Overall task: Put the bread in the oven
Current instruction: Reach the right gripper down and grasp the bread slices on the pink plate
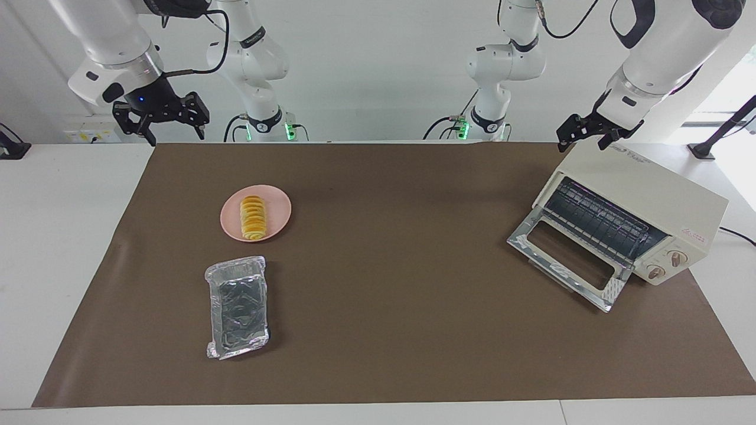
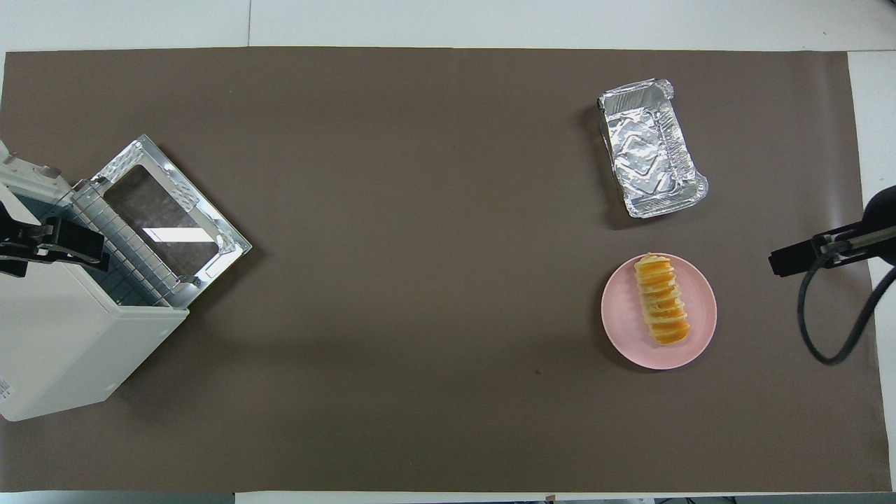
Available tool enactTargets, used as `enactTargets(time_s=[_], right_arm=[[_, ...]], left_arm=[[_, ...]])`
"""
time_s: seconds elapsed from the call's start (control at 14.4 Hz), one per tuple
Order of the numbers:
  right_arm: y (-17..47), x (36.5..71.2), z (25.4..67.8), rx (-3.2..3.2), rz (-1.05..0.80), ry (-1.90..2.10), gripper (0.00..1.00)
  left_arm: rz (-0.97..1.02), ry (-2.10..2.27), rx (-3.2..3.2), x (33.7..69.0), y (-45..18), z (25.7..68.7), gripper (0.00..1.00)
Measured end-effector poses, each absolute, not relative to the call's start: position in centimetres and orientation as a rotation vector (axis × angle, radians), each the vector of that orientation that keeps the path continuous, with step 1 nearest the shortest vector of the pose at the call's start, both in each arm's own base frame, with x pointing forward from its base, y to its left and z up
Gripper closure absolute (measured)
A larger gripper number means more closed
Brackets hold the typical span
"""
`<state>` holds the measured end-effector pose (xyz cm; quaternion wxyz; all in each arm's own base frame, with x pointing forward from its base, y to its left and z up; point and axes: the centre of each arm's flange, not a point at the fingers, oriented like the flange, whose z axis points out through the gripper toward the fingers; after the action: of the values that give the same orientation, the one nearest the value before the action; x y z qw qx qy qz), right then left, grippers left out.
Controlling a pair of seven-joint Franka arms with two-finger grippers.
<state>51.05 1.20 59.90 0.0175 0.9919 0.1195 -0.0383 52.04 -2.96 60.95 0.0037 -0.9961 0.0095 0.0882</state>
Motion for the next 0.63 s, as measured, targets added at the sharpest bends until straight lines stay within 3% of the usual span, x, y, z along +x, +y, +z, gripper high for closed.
enactTargets(time_s=[0.35,0.63], right_arm=[[5.4,48.6,47.0,3.073,-0.090,0.397,0.00],[5.3,48.7,37.1,3.086,-0.034,0.414,0.00]], left_arm=[[0.276,0.030,-3.122,52.0,-3.0,61.0,0.00],[0.276,0.030,-3.122,52.0,-3.0,61.0,0.00]])
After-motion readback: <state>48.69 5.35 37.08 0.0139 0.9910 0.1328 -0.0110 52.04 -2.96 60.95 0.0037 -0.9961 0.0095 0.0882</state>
